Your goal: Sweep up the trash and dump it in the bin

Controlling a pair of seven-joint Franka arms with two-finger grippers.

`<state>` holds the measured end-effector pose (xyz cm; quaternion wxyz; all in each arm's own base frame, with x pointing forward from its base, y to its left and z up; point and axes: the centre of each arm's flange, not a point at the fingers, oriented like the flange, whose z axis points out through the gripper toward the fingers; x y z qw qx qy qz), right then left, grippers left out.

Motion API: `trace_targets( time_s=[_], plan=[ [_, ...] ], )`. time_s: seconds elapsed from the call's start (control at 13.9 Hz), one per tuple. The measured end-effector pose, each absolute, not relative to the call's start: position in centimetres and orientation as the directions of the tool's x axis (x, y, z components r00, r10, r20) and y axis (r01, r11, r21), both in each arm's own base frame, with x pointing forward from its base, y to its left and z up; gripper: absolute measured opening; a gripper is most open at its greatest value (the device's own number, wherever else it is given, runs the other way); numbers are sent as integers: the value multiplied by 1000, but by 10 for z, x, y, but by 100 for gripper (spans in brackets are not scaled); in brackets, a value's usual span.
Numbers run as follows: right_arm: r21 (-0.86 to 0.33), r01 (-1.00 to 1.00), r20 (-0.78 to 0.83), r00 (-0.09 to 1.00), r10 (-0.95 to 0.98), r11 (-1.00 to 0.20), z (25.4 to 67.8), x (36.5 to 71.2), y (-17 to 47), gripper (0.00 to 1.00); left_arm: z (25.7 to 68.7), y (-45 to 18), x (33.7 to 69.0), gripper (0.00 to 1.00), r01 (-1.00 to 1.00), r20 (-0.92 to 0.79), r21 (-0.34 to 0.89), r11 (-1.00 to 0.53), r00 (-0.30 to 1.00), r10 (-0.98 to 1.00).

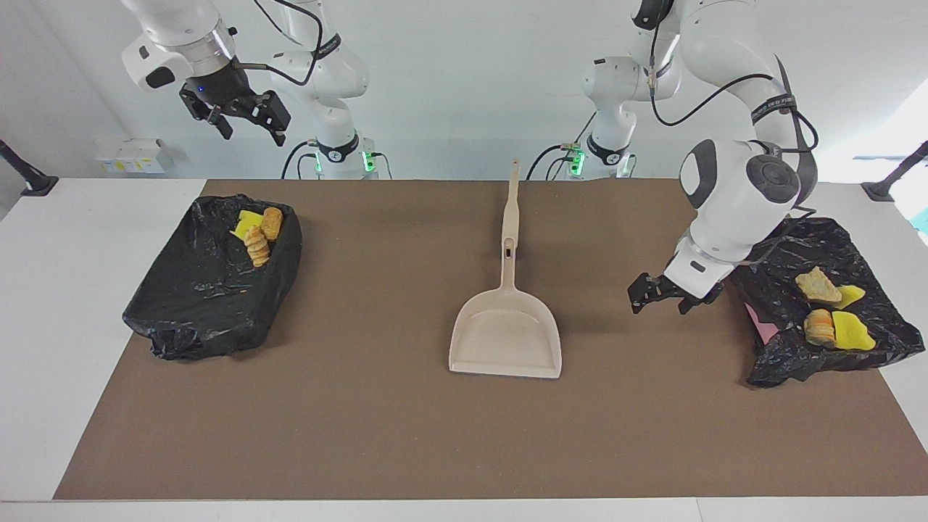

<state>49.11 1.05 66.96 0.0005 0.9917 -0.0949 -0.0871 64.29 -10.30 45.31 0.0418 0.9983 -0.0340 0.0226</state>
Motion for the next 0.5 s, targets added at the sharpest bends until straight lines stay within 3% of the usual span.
trace_targets(
  time_s=[0.29, 0.5],
  plan=[
    [18, -188, -174, 967, -188, -982, 669, 491, 11, 100, 496, -65, 639, 100, -86, 119, 67, -994, 990, -78],
    [19, -193, -180, 965, -193, -981, 668, 489, 8, 100, 528, -27, 630, 100, -111, 153, -11, -994, 982, -112]
  ],
)
